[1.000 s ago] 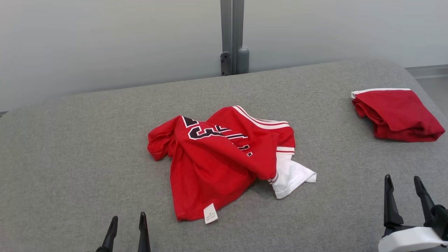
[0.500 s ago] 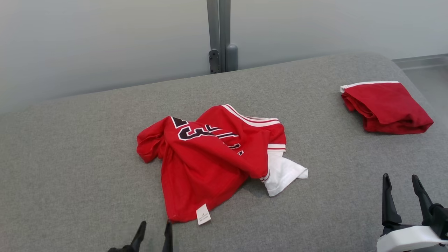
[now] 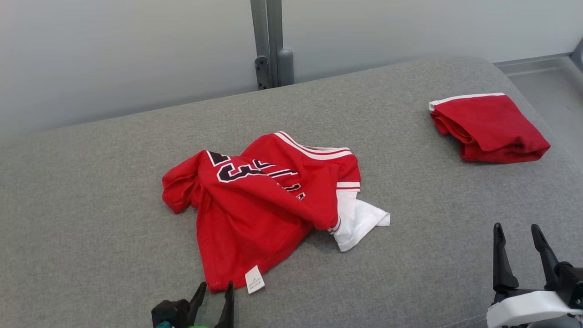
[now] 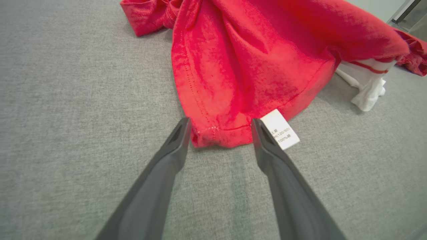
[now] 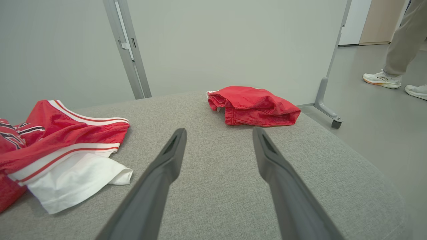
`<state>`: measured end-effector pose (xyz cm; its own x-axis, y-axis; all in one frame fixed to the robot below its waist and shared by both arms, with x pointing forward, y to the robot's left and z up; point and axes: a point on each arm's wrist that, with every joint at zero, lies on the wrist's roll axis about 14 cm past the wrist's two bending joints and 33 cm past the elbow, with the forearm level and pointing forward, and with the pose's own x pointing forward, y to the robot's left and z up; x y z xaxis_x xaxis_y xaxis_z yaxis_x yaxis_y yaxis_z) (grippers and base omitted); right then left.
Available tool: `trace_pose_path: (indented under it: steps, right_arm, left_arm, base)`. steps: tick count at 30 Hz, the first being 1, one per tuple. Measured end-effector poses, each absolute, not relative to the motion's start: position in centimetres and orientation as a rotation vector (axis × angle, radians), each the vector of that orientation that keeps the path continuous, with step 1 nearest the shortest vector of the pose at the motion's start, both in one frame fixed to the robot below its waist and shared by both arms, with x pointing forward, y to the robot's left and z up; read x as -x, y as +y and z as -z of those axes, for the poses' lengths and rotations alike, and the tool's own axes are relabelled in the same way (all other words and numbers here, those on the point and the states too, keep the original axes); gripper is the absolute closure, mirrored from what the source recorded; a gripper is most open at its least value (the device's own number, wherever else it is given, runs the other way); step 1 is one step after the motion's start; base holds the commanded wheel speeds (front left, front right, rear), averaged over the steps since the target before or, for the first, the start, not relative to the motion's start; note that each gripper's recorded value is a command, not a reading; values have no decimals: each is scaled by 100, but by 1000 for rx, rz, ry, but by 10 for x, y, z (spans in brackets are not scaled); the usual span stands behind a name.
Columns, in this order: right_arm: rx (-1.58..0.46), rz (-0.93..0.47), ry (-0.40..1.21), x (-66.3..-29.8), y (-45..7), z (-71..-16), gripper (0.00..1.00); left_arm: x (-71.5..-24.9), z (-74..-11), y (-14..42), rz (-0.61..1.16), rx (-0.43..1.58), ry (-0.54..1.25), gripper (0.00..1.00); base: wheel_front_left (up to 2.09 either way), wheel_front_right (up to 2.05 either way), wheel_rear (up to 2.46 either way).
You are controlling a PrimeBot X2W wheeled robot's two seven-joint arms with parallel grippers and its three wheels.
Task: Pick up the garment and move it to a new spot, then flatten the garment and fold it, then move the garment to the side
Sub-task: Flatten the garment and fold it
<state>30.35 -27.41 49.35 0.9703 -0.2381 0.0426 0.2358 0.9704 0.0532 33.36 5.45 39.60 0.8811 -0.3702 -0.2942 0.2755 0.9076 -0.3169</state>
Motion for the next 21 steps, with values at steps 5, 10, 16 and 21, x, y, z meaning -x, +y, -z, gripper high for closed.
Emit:
trace_pose_path:
  steps: [5,10,16,21]
  right_arm:
    - [-48,247,-43,-302,-276,-492,0]
    - [-47,248,-45,-304,-277,-492,0]
    - [-45,233,-49,-309,-273,-494,0]
    - [-48,207,-48,-313,-266,-493,0]
  left_arm:
    - [-335,-386,55,342,272,389,100]
    - [-339,-385,60,334,273,381,100]
    - [-348,-394,87,264,271,333,100]
    - [-337,-393,126,171,240,320,100]
  base:
    - [0,0,0]
    - [0,0,0]
    - [0,0,0]
    - [0,0,0]
